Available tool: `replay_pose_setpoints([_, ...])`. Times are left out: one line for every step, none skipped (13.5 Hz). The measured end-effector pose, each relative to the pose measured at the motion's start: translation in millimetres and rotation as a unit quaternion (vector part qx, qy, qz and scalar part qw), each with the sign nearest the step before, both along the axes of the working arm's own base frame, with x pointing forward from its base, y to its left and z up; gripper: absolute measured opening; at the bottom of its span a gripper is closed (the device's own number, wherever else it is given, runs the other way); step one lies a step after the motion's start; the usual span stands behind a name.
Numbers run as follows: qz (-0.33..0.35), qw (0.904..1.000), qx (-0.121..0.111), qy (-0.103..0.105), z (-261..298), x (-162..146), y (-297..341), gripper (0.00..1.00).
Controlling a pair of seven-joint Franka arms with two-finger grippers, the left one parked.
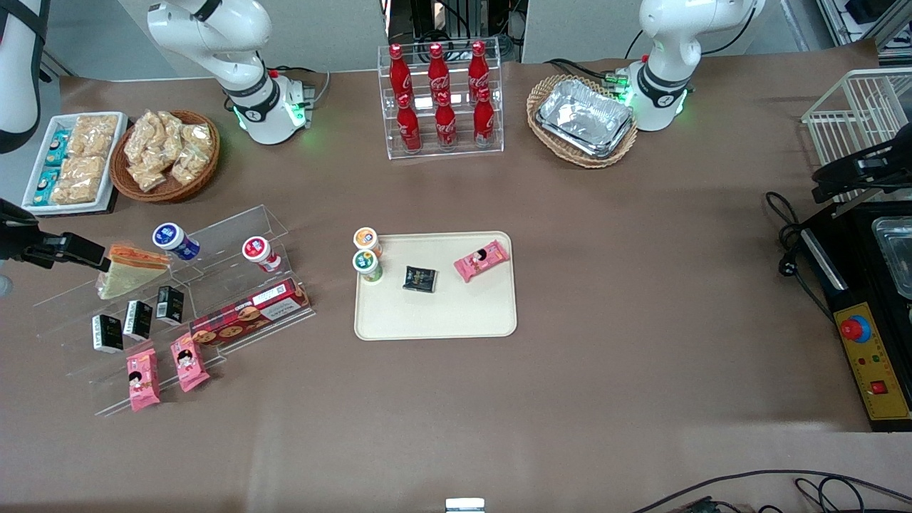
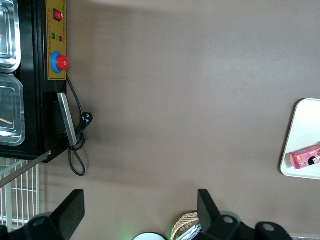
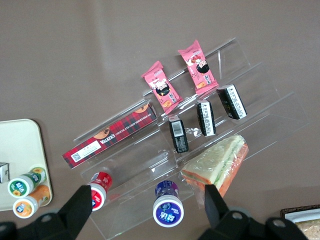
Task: Place sandwich on tray
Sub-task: 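Move the right gripper over the wrapped sandwich in the acrylic rack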
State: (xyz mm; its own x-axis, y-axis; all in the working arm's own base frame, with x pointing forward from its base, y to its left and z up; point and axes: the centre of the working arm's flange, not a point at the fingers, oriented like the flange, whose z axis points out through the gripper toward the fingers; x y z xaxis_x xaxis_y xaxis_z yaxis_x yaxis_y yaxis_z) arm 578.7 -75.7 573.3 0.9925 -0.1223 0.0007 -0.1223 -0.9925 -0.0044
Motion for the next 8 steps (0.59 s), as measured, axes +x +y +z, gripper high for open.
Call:
replay_pose_setpoints([-0.001,1.0,0.0,0.0,0.0,-0.1,-0.8,1.0])
replay_pose_setpoints([-0.003,1.0,0.005,-0.001,0.2,-0.3,-1.9,1.0])
replay_pose_setpoints([-0.006,0.9999,0.01,-0.002,0.7,-0.6,-3.4,1.0])
replay_pose_setpoints([-0.007,0.9999,0.013,-0.003,1.2,-0.9,-4.6,1.0])
replay_pose_setpoints([-0.008,0.9999,0.013,-0.003,1.6,-1.1,-5.3,1.0])
replay_pose_setpoints([-0.008,0.9999,0.013,-0.003,1.6,-1.1,-5.5,1.0])
replay_pose_setpoints([-0.008,0.9999,0.013,-0.006,2.1,-0.5,-5.6,1.0])
replay_pose_setpoints([-0.008,0.9998,0.012,-0.012,3.1,0.7,-5.9,1.0])
